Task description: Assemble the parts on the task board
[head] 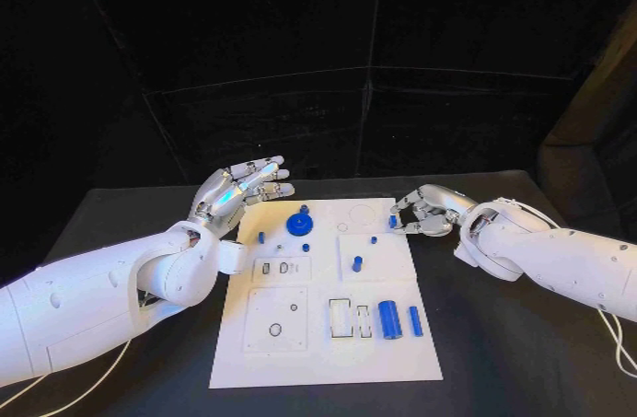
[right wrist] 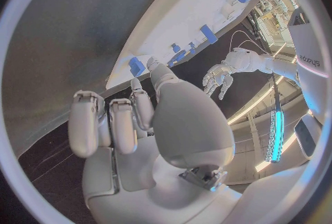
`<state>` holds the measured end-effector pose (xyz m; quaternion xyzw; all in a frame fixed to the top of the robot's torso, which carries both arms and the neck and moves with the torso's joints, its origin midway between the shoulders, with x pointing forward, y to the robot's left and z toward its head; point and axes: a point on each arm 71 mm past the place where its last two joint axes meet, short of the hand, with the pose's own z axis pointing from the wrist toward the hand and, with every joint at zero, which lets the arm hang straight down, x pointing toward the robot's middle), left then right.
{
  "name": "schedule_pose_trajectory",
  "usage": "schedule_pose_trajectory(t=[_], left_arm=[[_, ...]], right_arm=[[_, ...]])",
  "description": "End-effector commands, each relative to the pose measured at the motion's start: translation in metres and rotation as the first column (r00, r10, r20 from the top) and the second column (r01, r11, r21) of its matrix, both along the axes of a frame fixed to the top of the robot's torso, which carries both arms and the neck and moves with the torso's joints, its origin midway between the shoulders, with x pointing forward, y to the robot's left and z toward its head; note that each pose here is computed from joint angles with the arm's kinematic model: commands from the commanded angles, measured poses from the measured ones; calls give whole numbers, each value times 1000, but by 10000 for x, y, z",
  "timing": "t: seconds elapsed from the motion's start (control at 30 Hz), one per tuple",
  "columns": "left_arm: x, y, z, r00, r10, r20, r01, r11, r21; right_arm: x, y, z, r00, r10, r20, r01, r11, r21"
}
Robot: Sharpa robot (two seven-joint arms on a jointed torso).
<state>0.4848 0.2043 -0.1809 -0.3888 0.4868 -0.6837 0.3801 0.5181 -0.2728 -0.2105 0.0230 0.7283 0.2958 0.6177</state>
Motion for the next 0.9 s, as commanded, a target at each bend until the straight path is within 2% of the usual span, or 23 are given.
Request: schedule_pose_trajectory(t=[0.03,0.4,0.9], left_arm=[[-5,-7,15,1000,-14,11,14,1000,-10],[0,-11,12,1000,-13,12,14,1000,-11],[4,-5,7,1000,-13,10,13,1000,-10]], right_arm=[[19,9,2,1000,-9,8,8,1000,18],[70,49,-59,1000,-26,-2,26,999,30],[93,53,-76,1000,-29,-6,29,999,36]])
